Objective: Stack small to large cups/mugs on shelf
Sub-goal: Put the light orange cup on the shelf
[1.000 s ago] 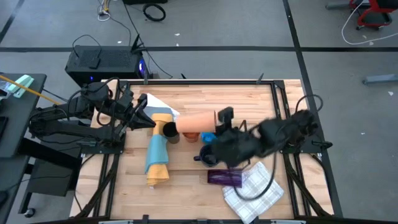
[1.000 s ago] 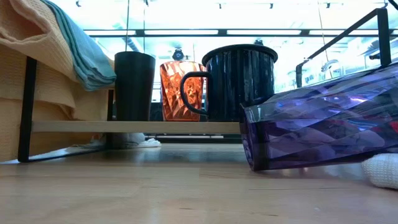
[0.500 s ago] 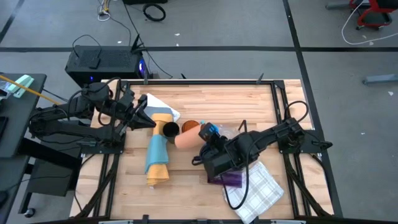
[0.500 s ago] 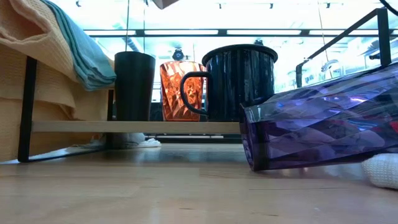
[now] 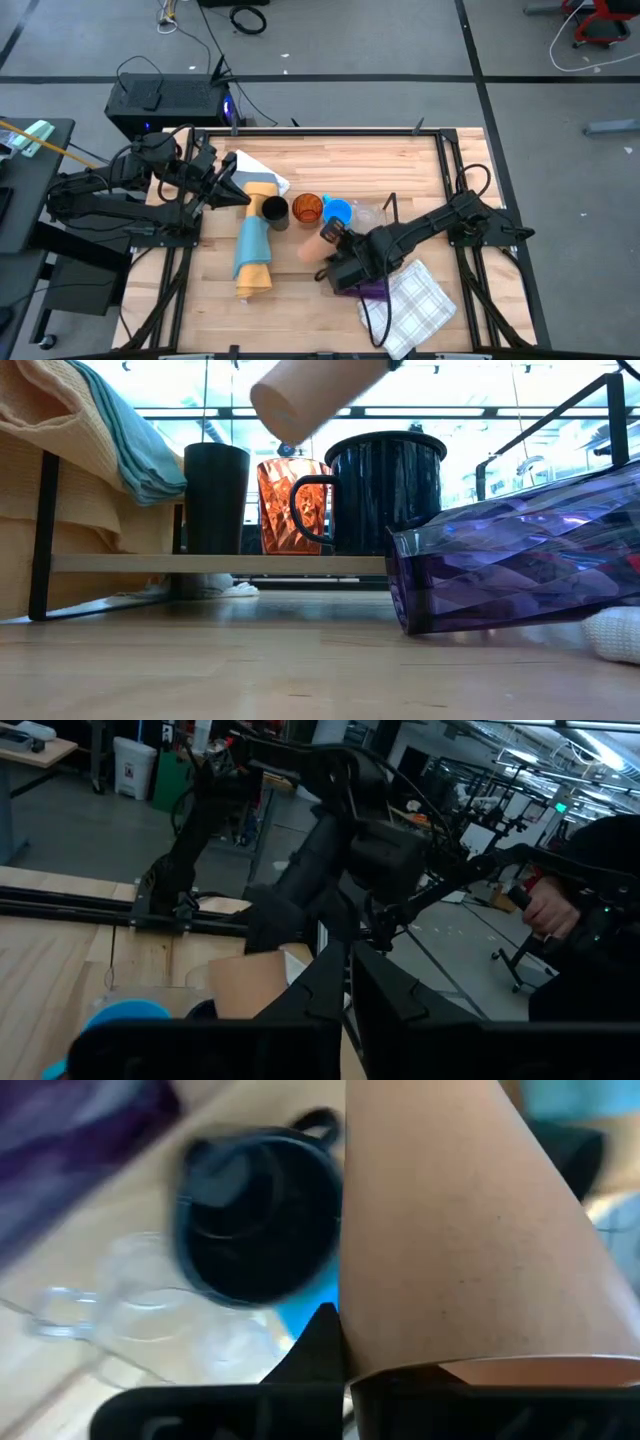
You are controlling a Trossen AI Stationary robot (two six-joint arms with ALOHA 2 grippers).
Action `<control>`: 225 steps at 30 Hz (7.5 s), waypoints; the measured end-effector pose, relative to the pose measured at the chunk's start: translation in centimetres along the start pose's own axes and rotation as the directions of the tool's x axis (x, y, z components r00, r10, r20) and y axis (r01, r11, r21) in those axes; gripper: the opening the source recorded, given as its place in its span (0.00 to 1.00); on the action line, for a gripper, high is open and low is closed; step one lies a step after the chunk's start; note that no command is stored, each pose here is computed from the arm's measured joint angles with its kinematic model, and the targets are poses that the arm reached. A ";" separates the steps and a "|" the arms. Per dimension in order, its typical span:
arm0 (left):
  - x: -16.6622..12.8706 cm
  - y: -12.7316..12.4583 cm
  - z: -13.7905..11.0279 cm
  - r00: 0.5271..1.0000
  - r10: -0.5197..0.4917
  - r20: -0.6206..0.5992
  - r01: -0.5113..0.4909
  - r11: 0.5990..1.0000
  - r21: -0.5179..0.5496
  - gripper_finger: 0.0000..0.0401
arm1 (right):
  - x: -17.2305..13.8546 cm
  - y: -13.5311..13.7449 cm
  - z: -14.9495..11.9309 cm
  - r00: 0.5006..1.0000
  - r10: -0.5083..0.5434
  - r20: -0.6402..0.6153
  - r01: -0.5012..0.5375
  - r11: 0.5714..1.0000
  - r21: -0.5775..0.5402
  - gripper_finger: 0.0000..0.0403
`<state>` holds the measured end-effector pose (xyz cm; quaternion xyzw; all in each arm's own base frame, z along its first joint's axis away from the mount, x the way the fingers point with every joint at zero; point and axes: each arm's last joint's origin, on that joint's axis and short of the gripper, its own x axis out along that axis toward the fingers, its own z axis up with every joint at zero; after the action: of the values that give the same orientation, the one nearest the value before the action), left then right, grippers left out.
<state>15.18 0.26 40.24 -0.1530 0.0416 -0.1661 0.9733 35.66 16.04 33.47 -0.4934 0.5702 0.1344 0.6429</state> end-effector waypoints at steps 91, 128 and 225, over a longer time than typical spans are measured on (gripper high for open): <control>-1.4 -0.2 -0.9 0.990 0.095 -0.103 -0.086 0.992 0.092 0.08 | 5.9 -11.5 -1.0 0.622 0.232 0.748 -0.190 -0.882 0.432 0.01; -5.3 -3.3 2.8 0.998 0.064 0.011 -0.064 0.968 0.241 0.10 | 9.2 -11.8 -0.9 0.606 0.309 0.733 -0.075 -0.895 0.439 0.01; -5.2 -3.2 2.6 0.998 0.070 -0.007 -0.065 0.959 0.274 0.06 | 12.0 -12.2 -0.7 0.612 0.329 0.719 -0.084 -0.877 0.473 0.11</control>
<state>9.60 -0.11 43.85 -0.0140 0.0317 -0.1383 0.9898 47.92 4.99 29.04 0.6778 0.5118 -0.2172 0.4810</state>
